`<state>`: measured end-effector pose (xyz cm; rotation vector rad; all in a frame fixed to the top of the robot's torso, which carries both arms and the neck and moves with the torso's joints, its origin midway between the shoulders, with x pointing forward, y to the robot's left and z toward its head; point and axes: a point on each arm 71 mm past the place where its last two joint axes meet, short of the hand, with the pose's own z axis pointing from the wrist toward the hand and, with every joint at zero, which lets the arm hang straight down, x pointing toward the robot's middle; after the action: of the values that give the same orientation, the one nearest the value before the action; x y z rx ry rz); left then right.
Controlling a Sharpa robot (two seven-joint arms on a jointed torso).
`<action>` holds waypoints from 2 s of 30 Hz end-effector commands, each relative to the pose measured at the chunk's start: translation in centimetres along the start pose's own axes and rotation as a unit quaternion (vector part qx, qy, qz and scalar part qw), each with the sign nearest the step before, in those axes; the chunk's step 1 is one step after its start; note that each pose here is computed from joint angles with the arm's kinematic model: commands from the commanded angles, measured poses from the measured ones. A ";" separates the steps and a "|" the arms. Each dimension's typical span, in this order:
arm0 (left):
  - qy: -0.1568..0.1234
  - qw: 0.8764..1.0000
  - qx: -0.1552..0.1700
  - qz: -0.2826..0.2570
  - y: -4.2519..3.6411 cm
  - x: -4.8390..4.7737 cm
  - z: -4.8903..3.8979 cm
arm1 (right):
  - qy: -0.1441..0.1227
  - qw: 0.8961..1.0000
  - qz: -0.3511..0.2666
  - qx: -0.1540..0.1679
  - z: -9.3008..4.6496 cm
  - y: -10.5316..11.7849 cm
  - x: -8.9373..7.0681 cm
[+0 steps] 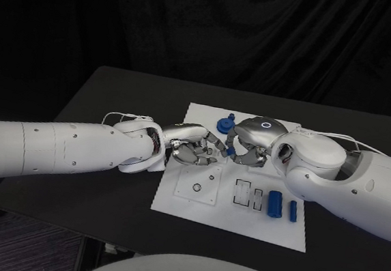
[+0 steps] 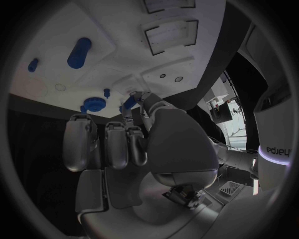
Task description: Assemble the parts on the task board
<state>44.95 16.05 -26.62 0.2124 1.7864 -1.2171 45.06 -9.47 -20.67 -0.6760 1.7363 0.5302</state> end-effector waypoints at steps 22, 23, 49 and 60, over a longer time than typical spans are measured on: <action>0.018 1.000 -0.017 -0.009 0.46 0.51 0.25 | 0.001 1.000 0.015 -0.023 0.0 0.9 0.1; 0.018 1.000 -0.017 -0.009 0.47 0.54 0.25 | 0.001 1.000 0.015 -0.023 0.0 0.9 0.1; 0.019 1.000 -0.016 -0.010 0.51 0.74 0.36 | -0.001 1.000 0.015 -0.019 0.4 0.7 0.2; 0.020 1.000 -0.017 -0.010 0.55 0.76 0.44 | 0.001 0.999 0.026 -0.023 0.6 1.0 0.4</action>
<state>45.23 16.02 -27.63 0.1962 1.8483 -1.1853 44.89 -8.67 -21.11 -0.6733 1.7536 0.5794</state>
